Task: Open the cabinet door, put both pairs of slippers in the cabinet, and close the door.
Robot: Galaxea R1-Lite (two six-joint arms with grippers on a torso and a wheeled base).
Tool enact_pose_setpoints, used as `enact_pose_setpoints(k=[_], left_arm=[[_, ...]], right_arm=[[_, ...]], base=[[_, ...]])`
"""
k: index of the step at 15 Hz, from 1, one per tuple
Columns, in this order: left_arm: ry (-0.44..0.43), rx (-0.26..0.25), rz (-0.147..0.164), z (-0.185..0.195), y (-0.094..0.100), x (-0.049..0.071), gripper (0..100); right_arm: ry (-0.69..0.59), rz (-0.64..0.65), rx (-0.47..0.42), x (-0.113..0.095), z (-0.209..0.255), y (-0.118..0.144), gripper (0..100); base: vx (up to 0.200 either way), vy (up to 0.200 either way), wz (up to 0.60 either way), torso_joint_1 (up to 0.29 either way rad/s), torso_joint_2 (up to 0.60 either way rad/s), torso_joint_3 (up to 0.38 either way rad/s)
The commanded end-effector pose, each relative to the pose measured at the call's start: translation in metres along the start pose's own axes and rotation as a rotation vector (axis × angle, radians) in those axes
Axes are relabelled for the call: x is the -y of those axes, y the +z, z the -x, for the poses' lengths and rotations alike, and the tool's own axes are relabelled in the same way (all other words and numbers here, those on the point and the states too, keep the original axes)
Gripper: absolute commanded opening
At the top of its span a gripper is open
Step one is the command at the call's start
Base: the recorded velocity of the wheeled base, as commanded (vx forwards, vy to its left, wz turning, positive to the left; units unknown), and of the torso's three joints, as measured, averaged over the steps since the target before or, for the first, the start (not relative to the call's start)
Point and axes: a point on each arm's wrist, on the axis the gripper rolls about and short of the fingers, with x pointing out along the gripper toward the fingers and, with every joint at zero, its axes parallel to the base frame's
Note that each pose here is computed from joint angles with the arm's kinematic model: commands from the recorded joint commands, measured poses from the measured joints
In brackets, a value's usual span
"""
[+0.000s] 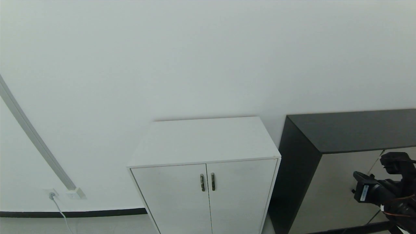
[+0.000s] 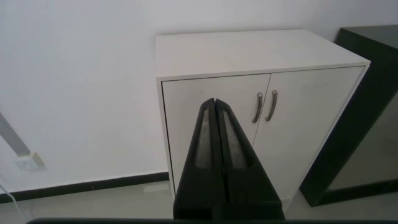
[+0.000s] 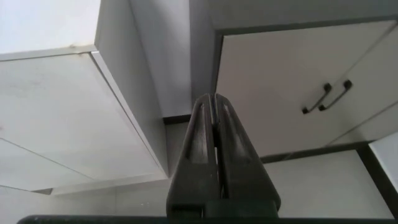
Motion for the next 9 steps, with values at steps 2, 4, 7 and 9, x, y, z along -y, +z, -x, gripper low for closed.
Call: enact_pose_setpoints(k=[2, 4, 7, 9], left_arm=[[0.001, -0.001, 0.001, 0.0, 0.0, 0.0, 0], [0.001, -0.001, 0.001, 0.0, 0.0, 0.0, 0], [0.001, -0.001, -0.001, 0.0, 0.0, 0.0, 0], [0.001, -0.001, 0.001, 0.0, 0.0, 0.0, 0]], right_arm=[[-0.044, -0.013, 0.07, 0.013, 0.032, 0.017, 0], [-0.045, -0.01, 0.068, 0.016, 0.053, 0.021, 0], [-0.037, -0.003, 0.044, 0.02, 0.082, 0.019, 0], [-0.036, -0.003, 0.044, 0.022, 0.1, 0.016, 0]], base=[[0.0, 0.0, 0.0, 0.0, 0.0, 0.0], [0.0, 0.0, 0.0, 0.0, 0.0, 0.0], [0.0, 0.0, 0.0, 0.0, 0.0, 0.0], [0.0, 0.0, 0.0, 0.0, 0.0, 0.0]])
